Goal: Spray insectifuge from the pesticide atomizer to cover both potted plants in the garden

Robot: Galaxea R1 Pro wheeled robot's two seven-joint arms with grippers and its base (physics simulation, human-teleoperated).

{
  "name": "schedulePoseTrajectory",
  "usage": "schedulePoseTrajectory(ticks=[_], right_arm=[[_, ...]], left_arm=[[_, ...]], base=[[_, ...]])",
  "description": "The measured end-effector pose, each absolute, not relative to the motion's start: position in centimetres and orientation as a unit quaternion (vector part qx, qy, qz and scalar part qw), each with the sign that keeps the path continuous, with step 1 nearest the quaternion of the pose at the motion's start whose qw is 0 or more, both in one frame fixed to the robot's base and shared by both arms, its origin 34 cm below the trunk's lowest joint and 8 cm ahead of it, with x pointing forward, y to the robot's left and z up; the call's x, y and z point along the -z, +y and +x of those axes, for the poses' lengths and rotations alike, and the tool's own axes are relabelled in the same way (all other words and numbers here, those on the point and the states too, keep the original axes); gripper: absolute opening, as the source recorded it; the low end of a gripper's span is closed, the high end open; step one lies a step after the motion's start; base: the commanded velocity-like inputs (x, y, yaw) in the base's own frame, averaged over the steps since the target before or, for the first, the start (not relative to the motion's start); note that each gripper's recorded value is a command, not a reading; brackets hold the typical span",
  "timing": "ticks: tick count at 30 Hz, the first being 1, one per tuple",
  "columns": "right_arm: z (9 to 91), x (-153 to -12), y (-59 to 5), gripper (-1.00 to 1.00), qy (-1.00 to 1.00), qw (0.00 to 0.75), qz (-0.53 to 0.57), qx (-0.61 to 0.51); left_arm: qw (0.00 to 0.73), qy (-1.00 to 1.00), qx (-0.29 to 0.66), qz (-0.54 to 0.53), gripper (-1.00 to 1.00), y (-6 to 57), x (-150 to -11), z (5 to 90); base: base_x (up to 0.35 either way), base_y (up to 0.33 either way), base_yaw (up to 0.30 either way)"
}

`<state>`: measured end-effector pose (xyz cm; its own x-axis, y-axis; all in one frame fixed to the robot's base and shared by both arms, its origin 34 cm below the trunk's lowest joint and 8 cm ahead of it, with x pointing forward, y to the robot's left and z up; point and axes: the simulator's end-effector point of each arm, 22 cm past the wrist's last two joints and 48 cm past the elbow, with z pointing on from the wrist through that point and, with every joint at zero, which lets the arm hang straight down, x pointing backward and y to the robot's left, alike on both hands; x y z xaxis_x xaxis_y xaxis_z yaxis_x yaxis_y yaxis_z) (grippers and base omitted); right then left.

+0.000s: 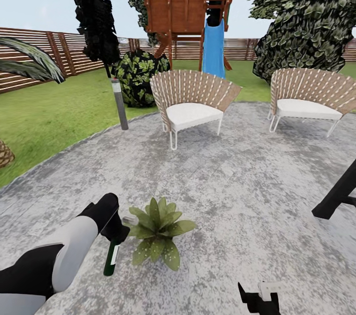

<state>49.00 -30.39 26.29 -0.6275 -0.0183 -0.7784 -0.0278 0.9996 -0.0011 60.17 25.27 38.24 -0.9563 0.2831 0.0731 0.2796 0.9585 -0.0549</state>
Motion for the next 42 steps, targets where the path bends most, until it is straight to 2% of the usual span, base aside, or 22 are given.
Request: schedulePoseTrajectory(ticks=[5,10,42], right_arm=[[49.0,-26.3,-30.4,1.00,0.902,0.431,-0.013,-0.005],[49.0,-26.3,-30.4,1.00,0.902,0.431,-0.013,-0.005],[49.0,-26.3,-30.4,1.00,0.902,0.431,-0.013,-0.005]], left_arm=[[0.030,-0.988,-0.031,-0.148,-1.00,23.7,-38.9,61.0],[0.024,-0.986,-0.036,-0.159,-1.00,22.1,-39.4,61.6],[0.054,-0.981,-0.014,-0.187,-1.00,22.5,-38.9,60.2]], base=[[0.001,0.004,-0.016],[0.000,0.000,-0.224],[0.019,0.004,-0.011]])
